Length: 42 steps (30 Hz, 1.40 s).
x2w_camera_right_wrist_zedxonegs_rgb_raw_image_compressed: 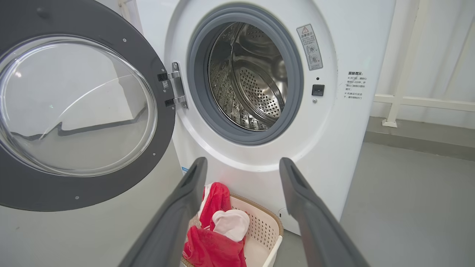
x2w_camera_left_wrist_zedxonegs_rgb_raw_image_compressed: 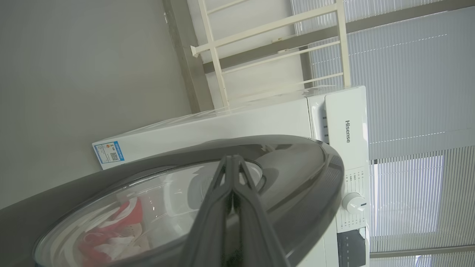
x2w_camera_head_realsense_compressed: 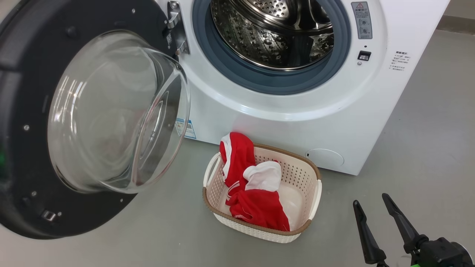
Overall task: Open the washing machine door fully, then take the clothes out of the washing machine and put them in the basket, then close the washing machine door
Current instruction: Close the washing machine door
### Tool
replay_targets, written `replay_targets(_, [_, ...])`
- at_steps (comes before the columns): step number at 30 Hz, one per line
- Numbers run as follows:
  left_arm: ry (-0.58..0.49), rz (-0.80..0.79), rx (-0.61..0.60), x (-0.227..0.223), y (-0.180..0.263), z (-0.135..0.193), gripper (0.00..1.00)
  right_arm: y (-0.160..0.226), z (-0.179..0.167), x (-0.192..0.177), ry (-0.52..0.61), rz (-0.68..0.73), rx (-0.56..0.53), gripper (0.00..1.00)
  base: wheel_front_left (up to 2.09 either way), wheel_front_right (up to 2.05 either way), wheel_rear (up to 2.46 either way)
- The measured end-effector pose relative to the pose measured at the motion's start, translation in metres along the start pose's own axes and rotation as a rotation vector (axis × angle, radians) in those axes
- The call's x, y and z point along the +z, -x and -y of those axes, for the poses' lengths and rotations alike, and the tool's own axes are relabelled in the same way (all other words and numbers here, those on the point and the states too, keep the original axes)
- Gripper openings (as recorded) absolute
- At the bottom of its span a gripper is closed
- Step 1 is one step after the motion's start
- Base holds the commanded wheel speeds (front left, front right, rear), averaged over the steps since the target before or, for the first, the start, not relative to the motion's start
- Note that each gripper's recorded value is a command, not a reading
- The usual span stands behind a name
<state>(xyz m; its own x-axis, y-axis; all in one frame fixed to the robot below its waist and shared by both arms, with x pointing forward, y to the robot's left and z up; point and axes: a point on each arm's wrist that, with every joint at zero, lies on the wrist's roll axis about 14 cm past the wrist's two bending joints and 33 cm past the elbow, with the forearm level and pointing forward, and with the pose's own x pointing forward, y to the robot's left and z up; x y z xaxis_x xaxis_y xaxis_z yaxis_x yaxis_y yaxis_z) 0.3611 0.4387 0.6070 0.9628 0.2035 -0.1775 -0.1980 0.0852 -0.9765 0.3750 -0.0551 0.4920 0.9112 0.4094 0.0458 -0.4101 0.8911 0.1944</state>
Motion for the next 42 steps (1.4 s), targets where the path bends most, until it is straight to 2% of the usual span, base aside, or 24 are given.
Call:
replay_targets(13, [0.049, -0.141, -0.076, -0.053, 0.014, 0.005, 0.00, 0.002, 0.001, 0.004, -0.016, 0.015, -0.010, 1.00, 0.00, 0.00, 0.00])
replay_targets(21, [0.097, -0.174, -0.142, -0.069, 0.029, 0.020, 0.00, 0.000, 0.000, 0.004, -0.021, 0.016, -0.004, 1.00, 0.00, 0.00, 0.00])
replay_targets(29, [0.101, -0.216, -0.175, -0.089, 0.039, 0.027, 0.00, 0.001, 0.001, 0.002, -0.032, 0.013, -0.010, 1.00, 0.00, 0.00, 0.00])
replay_targets(42, [0.119, -0.346, -0.235, -0.139, 0.031, 0.043, 0.00, 0.009, 0.017, 0.006, -0.038, 0.027, -0.066, 1.00, 0.00, 0.00, 0.00])
